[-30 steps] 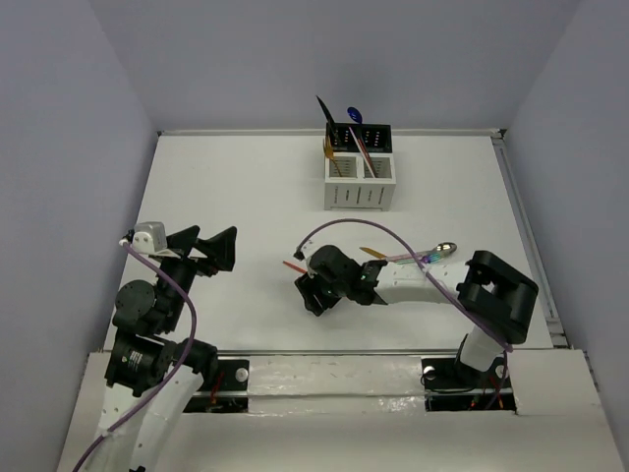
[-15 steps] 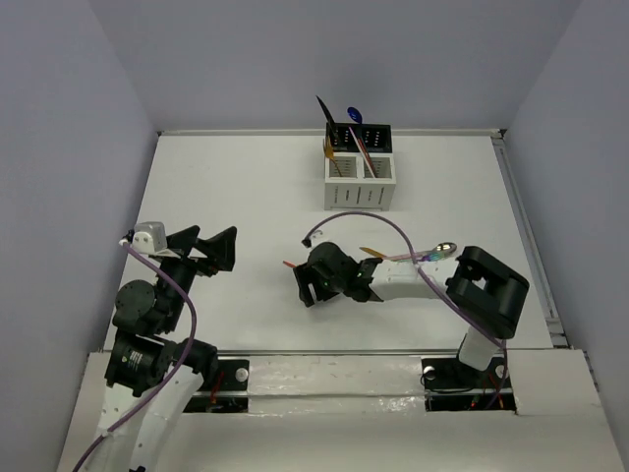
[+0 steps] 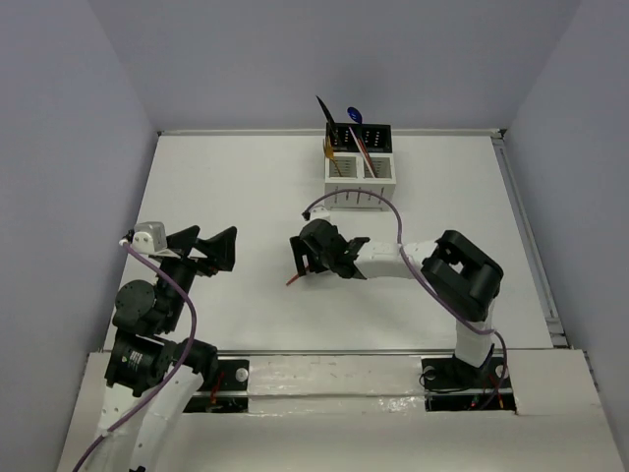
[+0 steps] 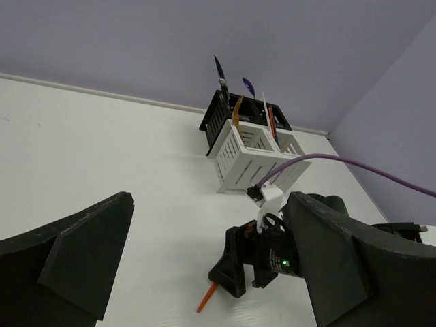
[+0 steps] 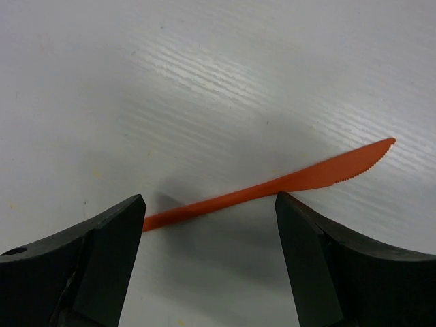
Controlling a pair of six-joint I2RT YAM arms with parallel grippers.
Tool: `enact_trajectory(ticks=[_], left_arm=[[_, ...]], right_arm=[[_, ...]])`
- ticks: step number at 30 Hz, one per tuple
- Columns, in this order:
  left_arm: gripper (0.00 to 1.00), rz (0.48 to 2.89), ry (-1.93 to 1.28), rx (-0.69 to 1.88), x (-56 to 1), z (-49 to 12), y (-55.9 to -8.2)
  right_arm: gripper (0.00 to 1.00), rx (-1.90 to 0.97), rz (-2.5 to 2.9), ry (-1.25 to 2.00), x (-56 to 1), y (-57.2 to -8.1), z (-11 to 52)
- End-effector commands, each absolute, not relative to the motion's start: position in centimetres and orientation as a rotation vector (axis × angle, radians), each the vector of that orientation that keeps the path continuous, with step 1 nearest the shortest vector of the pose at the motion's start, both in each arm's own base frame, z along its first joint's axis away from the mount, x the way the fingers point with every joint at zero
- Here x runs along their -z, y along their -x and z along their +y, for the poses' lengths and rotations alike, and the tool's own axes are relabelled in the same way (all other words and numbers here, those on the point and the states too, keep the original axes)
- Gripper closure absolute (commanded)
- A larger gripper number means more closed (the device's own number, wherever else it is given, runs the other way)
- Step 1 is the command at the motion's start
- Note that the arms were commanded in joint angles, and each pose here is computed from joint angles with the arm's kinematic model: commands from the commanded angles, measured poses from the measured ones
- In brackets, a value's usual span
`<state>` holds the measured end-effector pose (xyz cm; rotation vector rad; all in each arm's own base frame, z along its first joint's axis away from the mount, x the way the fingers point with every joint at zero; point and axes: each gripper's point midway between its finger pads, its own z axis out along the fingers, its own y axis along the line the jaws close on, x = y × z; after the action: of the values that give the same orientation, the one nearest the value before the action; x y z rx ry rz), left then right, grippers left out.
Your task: Sort the eating utensils into containers
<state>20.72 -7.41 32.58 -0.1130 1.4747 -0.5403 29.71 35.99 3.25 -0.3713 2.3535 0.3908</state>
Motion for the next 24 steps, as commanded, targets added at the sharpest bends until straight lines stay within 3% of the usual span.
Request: enact_trajectory(ticks=[1, 6, 9, 13, 19, 24], left_arm=[[0.01, 1.44, 0.111, 0.552, -33.2, -7.4, -20.6], [0.01, 1.437, 0.111, 0.553, -33.3, -7.4, -20.5], [0.01, 1.434, 0.109, 0.552, -33.3, -7.4, -20.4], [0.01, 1.433, 0.111, 0.554, -33.3, -7.4, -20.4], [0.01, 1.428, 0.112, 0.554, -33.4, -7.3, -20.3], [0.01, 1.431, 0.112, 0.553, -33.3, -7.3, -20.4]], right_arm=[[0.16, -0.321, 2.398, 0.381, -1.4, -30.7, 35.7], [0.19, -0.28, 2.428, 0.397, -0.7, -30.9, 35.8], [0.3, -0.231, 2.446, 0.419, -0.1, -30.8, 35.3], [0.57, -0.189, 2.478, 0.502, 0.0, -30.6, 35.2], [0.62, -0.114, 2.498, 0.626, 0.0, -29.5, 34.7], [0.59, -0.088, 2.515, 0.705, 0.0, -28.5, 34.9]])
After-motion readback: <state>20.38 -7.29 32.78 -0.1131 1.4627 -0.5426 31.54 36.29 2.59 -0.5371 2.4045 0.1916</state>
